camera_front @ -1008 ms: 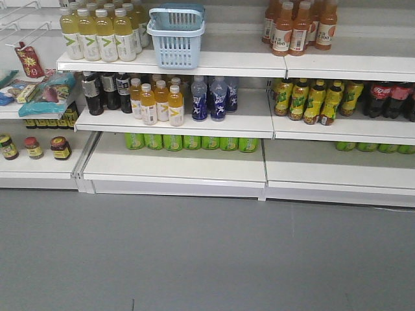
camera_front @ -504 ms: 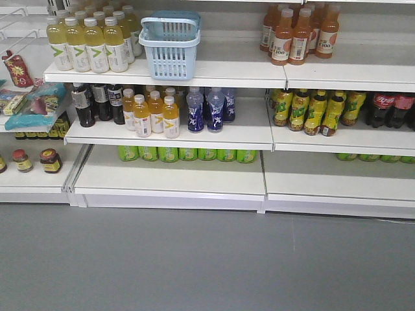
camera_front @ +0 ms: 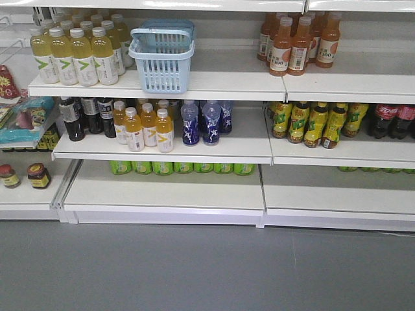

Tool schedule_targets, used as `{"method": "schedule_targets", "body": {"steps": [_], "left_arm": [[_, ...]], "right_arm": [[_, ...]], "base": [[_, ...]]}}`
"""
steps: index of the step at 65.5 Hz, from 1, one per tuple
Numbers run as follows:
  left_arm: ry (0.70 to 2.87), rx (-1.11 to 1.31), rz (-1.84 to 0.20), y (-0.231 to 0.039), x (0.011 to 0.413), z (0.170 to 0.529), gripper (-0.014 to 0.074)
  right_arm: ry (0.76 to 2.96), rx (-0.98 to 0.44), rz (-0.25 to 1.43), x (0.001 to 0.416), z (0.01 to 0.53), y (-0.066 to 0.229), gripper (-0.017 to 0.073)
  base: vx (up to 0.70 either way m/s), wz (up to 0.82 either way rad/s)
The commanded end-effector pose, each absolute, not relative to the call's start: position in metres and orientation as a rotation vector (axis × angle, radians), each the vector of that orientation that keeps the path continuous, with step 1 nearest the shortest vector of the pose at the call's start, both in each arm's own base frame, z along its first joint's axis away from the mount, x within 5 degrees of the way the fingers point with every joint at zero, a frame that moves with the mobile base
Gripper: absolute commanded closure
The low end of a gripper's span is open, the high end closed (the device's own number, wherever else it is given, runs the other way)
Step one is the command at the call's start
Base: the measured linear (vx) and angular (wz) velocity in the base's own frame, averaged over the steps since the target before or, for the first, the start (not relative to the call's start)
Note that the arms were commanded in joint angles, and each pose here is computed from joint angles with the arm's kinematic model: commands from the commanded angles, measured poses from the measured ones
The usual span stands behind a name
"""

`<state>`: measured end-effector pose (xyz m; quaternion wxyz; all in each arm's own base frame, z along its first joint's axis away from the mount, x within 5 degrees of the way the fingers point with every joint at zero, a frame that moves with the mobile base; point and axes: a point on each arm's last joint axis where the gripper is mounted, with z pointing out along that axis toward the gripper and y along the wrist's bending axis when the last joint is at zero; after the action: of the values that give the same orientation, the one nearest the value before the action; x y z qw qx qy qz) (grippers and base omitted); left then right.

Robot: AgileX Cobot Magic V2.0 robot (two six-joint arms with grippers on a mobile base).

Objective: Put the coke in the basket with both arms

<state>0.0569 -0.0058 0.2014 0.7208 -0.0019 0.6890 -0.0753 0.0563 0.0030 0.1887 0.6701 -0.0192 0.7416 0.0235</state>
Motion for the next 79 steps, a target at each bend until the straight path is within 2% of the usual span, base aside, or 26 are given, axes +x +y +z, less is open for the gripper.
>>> {"method": "schedule_targets", "body": {"steps": [1, 79], "left_arm": [[1.431, -0.016, -0.186, -0.0055, 0.0546, 0.2092, 0.06], [1.431, -0.016, -0.186, -0.0055, 0.0546, 0.2092, 0.06]], "right_arm": [[1.592, -0.055, 0.041, 0.0558, 0.1926, 0.0031, 0.0564], [1.593, -0.055, 0.041, 0.0558, 0.1925, 0.003, 0.0564]], "base": [[0.17, -0.03], [0.19, 0.0]]}}
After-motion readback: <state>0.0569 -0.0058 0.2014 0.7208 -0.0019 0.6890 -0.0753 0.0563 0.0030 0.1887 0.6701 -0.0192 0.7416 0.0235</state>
